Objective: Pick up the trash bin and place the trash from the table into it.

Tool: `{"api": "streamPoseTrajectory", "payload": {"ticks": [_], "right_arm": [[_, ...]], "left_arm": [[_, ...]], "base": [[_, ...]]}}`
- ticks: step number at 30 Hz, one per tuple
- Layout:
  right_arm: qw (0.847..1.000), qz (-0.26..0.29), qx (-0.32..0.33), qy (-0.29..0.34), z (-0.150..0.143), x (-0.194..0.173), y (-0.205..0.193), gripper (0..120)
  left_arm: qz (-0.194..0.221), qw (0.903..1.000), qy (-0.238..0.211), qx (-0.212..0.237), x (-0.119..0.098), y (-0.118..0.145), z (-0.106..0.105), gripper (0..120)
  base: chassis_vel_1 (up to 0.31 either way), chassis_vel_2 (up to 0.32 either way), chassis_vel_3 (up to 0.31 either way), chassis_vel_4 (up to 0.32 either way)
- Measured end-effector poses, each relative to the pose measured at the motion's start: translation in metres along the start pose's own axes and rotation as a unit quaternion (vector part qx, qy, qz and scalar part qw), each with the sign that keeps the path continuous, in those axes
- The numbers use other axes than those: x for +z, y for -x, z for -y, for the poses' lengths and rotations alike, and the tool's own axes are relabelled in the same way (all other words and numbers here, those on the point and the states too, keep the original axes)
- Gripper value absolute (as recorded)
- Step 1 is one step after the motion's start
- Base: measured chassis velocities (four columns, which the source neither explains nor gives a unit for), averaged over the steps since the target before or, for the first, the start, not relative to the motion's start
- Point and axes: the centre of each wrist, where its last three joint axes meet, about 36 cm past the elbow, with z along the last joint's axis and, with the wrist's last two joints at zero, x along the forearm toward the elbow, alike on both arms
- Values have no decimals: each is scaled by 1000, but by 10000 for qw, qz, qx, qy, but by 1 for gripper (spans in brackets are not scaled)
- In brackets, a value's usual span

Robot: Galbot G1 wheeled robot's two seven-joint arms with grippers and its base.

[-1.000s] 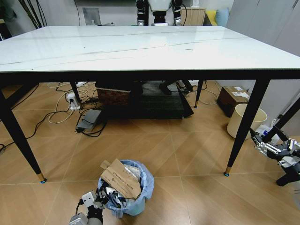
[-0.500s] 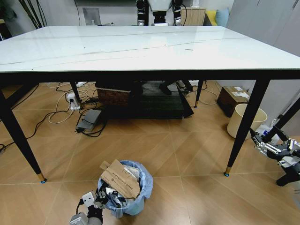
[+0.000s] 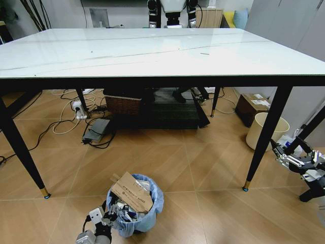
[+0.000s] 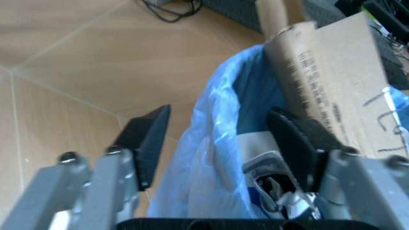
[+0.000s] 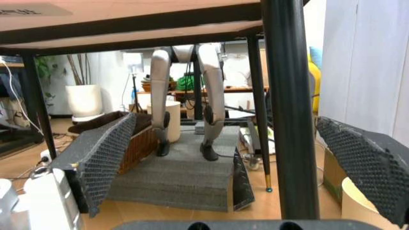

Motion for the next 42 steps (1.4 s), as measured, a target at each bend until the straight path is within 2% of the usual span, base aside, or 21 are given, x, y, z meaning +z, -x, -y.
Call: {"api": "streamPoseTrajectory", "payload": {"ticks": [2, 3, 5, 7, 10, 18, 20, 33, 36, 42], "right_arm": [[10000, 0, 0, 0, 0, 0, 0, 100], [10000, 0, 0, 0, 0, 0, 0, 100], [10000, 0, 0, 0, 0, 0, 0, 100], [10000, 0, 0, 0, 0, 0, 0, 100], [10000, 0, -1, 0, 0, 0, 0, 100], [10000, 0, 0, 0, 0, 0, 0, 100], [10000, 0, -1, 0, 0, 0, 0, 100], [10000, 0, 0, 0, 0, 0, 0, 100], [10000, 0, 0, 0, 0, 0, 0, 100], [10000, 0, 0, 0, 0, 0, 0, 100]], "left_arm": [[76, 9999, 100, 9, -6, -4, -2, 77], [76, 9999, 100, 9, -6, -4, -2, 77], [210, 9996, 211, 22, -17, -9, -4, 89], [306, 9990, 309, 47, -24, -14, -5, 95], [453, 9979, 446, 98, -33, -21, -7, 99], [890, 9940, 616, 158, -60, -25, -8, 100], [1108, 9907, 761, 200, -71, -24, -9, 100], [1534, 9828, 997, 259, -92, -18, -11, 100], [1718, 9783, 1073, 427, -105, -22, -10, 100], [1730, 9778, 1084, 477, -106, -23, -11, 100]], "base": [[0, 0, 0, 0], [0, 0, 0, 0], [0, 0, 0, 0], [0, 0, 0, 0], [0, 0, 0, 0], [0, 0, 0, 0], [0, 0, 0, 0], [0, 0, 0, 0], [0, 0, 0, 0], [0, 0, 0, 0]]}}
